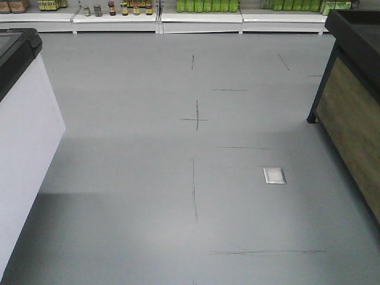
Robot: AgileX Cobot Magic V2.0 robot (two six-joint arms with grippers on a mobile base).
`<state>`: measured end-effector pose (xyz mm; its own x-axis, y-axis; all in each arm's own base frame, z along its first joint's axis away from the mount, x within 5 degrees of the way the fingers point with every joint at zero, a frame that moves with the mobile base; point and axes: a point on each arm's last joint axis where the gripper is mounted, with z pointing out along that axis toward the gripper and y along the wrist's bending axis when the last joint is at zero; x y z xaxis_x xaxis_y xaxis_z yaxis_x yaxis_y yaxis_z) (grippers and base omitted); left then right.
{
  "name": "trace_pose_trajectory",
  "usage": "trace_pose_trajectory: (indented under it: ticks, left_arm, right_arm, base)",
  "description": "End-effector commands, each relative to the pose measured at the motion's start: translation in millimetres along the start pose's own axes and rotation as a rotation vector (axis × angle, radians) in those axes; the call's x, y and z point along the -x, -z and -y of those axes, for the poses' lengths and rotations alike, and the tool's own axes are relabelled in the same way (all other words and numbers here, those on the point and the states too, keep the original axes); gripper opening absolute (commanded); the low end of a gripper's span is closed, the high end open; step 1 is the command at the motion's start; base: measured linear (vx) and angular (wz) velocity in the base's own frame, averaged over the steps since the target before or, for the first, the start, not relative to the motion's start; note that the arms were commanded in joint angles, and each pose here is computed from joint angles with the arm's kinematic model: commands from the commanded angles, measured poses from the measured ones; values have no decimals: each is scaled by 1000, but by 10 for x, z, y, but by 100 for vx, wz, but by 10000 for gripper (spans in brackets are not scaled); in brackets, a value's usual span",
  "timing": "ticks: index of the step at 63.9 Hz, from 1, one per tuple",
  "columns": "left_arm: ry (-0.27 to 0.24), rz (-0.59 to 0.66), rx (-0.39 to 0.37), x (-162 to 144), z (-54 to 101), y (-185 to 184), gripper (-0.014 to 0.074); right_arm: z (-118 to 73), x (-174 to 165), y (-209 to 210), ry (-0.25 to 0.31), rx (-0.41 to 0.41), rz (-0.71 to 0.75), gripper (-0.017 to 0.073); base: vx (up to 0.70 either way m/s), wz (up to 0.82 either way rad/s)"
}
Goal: Pick three apples into basket with both arms
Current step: 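Drive the base forward along the aisle toward the produce tables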
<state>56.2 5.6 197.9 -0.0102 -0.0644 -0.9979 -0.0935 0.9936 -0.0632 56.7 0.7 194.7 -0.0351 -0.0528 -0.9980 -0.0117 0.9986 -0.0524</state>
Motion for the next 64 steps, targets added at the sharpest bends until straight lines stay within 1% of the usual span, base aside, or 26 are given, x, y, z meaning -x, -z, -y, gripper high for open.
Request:
trace_pose_trajectory:
  ticks: [1,64]
  left_arm:
    - [8,80,-14,44,11,10,-6]
    - [8,80,-14,44,11,10,-6]
  right_arm:
    - [7,21,5,4,-13,68,-6]
    - [7,21,5,4,-13,68,-6]
  base:
    - [0,0]
    - [0,0]
